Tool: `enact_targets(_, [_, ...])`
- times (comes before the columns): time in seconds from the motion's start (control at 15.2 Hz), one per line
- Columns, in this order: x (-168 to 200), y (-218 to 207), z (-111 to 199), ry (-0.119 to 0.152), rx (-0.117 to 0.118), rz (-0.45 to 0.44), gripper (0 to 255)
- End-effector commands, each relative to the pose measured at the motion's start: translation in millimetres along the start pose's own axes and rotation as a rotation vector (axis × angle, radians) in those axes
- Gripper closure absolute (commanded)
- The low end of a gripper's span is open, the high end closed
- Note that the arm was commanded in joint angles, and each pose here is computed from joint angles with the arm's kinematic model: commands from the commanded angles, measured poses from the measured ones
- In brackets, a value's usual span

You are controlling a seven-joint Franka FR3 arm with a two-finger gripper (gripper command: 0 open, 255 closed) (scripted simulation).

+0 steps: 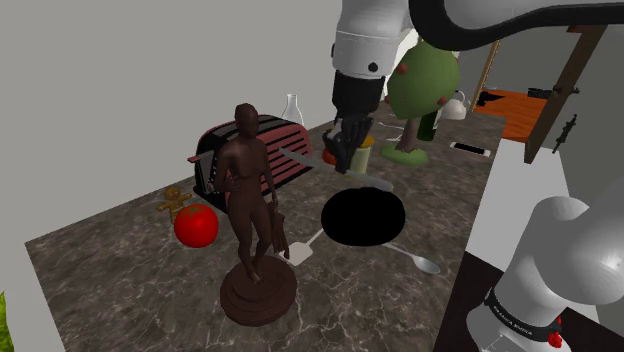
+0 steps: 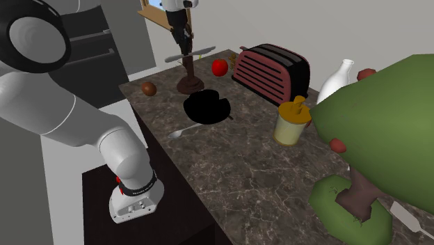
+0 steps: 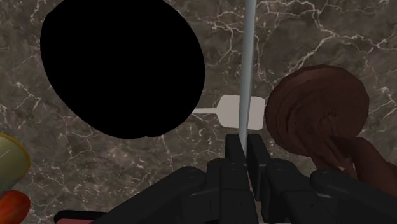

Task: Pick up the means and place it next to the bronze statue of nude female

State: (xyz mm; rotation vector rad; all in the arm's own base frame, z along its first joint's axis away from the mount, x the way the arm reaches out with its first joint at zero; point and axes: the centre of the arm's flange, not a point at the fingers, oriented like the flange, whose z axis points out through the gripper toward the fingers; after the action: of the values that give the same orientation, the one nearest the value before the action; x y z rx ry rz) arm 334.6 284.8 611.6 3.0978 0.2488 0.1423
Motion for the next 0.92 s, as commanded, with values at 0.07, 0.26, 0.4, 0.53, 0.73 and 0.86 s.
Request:
enact_targets(0.07, [-2,0,16,0.0,0.0,0.0,255])
enact_targets(0.26, [-3,0,32,0.0,0.0,0.0,255])
enact_targets(0.4, [-4,-1,43,0.0,0.0,0.0,255])
enact_targets(0.53, [-5,-1,53,0.0,0.0,0.0,255])
enact_targets(0.73, [-6,-2,69,0.0,0.0,0.0,255])
enact_targets(0.86, [-7,-2,79,0.0,0.0,0.0,255])
